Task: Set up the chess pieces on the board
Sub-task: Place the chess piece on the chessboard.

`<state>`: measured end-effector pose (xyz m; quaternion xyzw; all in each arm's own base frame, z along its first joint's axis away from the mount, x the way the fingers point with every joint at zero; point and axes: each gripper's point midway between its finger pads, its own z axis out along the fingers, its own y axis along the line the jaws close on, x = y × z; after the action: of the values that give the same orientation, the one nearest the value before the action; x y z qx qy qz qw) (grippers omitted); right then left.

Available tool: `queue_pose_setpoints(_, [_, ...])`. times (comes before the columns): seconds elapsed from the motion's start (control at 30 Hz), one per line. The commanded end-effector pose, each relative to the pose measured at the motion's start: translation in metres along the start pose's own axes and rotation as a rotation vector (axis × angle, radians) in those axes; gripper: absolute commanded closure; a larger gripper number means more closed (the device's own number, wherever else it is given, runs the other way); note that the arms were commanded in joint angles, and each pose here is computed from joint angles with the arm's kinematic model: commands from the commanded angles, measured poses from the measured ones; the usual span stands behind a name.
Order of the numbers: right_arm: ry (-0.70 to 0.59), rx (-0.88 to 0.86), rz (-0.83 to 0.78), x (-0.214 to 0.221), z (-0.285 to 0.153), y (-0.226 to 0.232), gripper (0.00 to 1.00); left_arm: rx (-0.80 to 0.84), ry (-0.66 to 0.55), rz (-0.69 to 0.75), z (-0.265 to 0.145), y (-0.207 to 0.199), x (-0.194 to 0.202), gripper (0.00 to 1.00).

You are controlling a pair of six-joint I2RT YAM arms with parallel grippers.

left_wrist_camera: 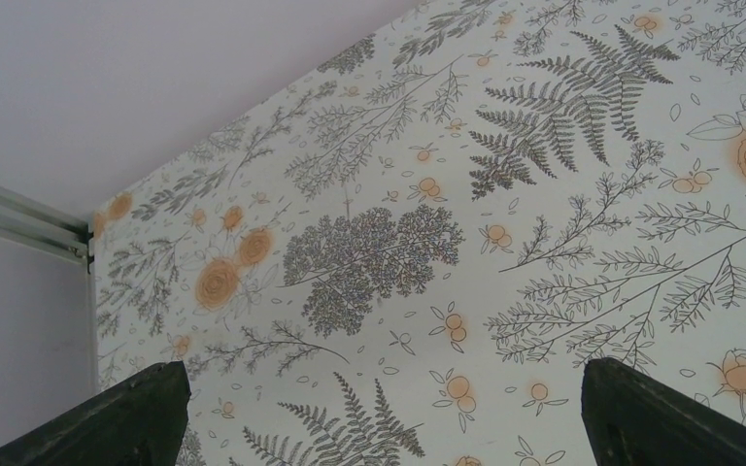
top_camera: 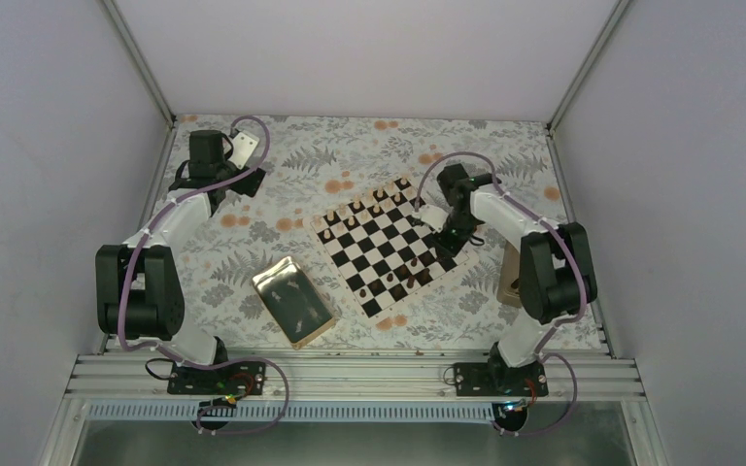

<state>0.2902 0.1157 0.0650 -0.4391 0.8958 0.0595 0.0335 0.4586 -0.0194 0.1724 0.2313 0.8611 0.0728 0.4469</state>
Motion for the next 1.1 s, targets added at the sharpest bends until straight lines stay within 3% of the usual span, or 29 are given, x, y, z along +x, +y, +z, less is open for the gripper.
queue_pose_setpoints(0.0, [0.002,-0.049,-0.024,-0.007,0.018,0.017,0.85,-0.009,-0.004,-0.021,0.001,0.006,-0.006,0.00])
queue_pose_setpoints(1.07, [0.064,-0.012,-0.051,0.012,0.029,0.027,0.83,-0.018,0.009,-0.025,-0.003,0.008,-0.010,0.00])
